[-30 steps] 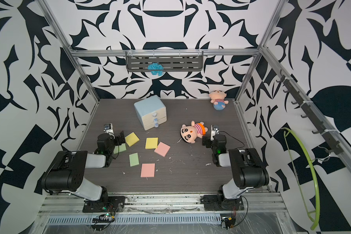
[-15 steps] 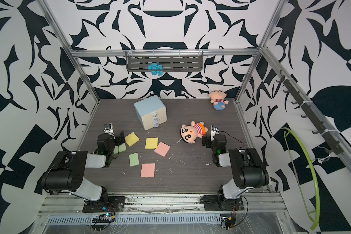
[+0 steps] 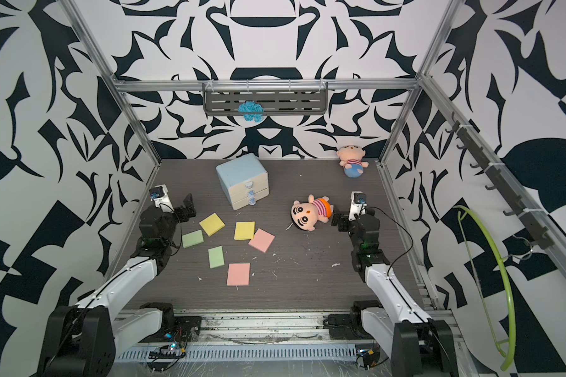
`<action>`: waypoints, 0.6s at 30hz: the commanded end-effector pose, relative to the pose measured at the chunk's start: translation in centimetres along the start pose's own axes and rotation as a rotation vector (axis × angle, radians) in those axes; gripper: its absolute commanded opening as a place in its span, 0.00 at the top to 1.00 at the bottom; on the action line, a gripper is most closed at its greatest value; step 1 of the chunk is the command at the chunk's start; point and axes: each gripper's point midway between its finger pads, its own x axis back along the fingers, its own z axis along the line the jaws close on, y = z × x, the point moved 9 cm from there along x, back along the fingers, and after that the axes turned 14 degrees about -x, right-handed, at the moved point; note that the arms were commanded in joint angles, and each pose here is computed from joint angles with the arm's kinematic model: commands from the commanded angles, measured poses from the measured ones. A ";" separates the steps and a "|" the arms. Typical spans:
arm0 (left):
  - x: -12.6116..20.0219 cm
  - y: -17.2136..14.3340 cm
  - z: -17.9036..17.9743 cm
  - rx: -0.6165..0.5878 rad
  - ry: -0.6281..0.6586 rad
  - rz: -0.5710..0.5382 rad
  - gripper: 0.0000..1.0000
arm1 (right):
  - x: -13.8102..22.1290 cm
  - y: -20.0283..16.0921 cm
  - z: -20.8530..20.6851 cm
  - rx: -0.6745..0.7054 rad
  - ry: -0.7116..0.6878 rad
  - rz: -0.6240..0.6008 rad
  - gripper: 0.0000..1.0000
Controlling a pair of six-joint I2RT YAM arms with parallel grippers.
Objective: Please put the sticky notes in the drawer by color
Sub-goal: Adjust the storage box at the center of the board.
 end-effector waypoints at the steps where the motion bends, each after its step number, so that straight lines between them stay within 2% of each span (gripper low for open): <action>1: 0.1 -0.1 -2.0 0.157 -0.088 0.148 0.01 | 0.1 3.0 1.9 -0.202 0.076 0.103 0.01; 3: 0.0 0.2 -3.6 0.271 -0.131 0.214 0.01 | -0.8 4.3 2.8 -0.356 0.065 0.182 0.01; 5: -0.1 0.6 -5.6 0.330 -0.185 0.254 0.01 | -2.1 4.9 4.5 -0.401 0.124 0.248 0.01; 7: -0.3 0.9 -7.3 0.395 -0.219 0.313 0.01 | -3.4 5.0 7.1 -0.380 0.169 0.292 0.01; 9: -0.9 1.3 -8.4 0.488 -0.265 0.416 0.01 | -4.9 4.9 9.9 -0.352 0.194 0.352 0.01; 12: -2.1 1.1 -10.1 0.537 -0.323 0.497 0.01 | -7.4 4.3 14.5 -0.297 0.255 0.458 0.01; 18: -2.9 1.6 -10.8 0.558 -0.351 0.543 0.01 | -12.0 2.0 22.1 -0.189 0.355 0.591 0.03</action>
